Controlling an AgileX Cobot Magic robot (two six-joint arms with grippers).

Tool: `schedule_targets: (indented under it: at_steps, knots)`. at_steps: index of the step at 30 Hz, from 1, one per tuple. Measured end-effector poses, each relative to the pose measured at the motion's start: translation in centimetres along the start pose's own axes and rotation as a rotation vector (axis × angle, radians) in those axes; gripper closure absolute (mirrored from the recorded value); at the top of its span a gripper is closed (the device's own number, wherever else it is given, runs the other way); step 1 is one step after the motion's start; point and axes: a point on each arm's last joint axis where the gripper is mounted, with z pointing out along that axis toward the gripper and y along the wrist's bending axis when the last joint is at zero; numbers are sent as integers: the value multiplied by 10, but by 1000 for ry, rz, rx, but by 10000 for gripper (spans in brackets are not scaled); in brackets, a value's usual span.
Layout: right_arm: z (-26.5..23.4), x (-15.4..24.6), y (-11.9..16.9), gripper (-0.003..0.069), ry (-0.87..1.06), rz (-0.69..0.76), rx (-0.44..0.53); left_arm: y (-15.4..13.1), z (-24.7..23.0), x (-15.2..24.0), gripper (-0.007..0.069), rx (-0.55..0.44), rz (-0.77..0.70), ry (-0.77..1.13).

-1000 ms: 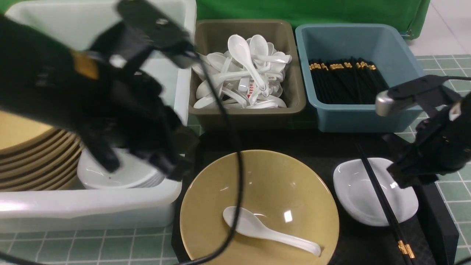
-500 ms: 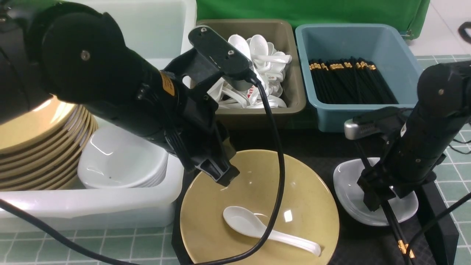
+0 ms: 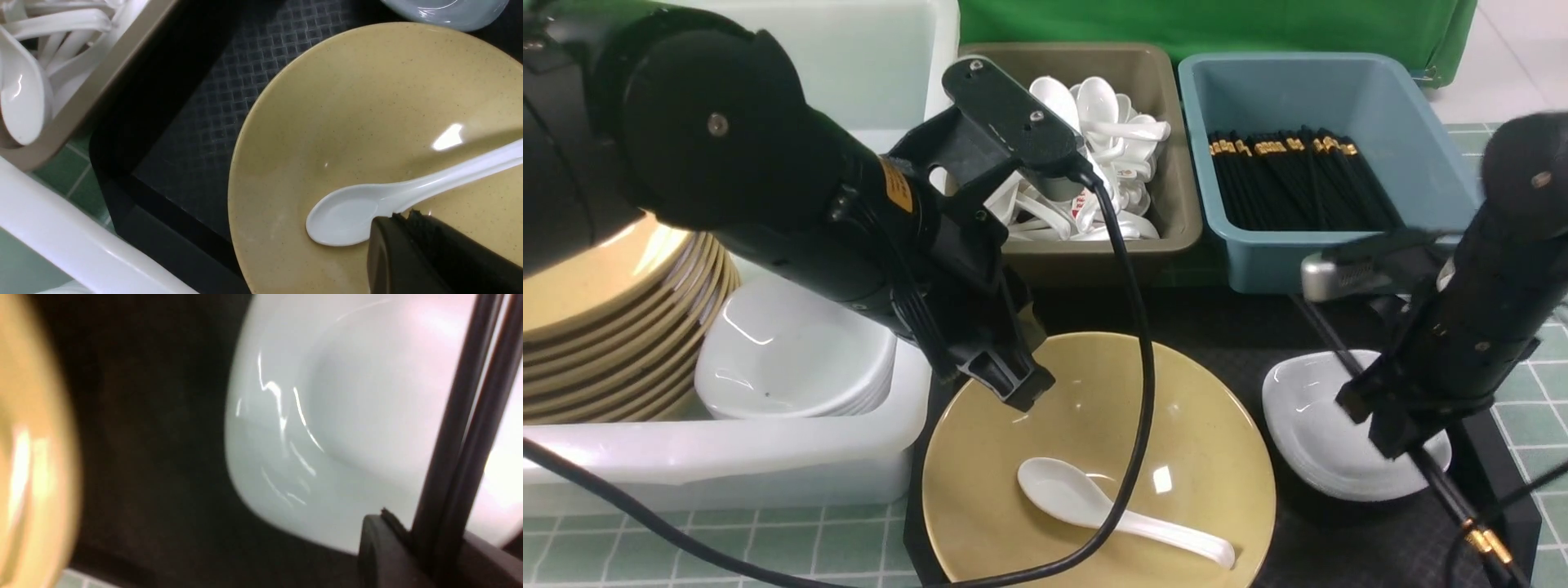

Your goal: On blue table put chopsticks spoon bowls plates into blue grey white boxes.

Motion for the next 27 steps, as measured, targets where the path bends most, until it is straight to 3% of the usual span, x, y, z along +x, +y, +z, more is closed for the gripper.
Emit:
schedule_targets:
  at_steps: [7,15,20,27]
  knots:
    - [-66,-16,-2,508,-294,-10,36,10,17,-18,639,-54,-82,-128]
    - [-111,-94,-35,508,-627,140,72,51,18,-84,639,-157,-119,-351]
    - [-107,-142,-54,508,-734,224,65,72,4,-105,639,-209,-132,-439]
    - [-59,-196,-75,495,-714,250,65,70,-12,-104,639,-198,-130,-415]
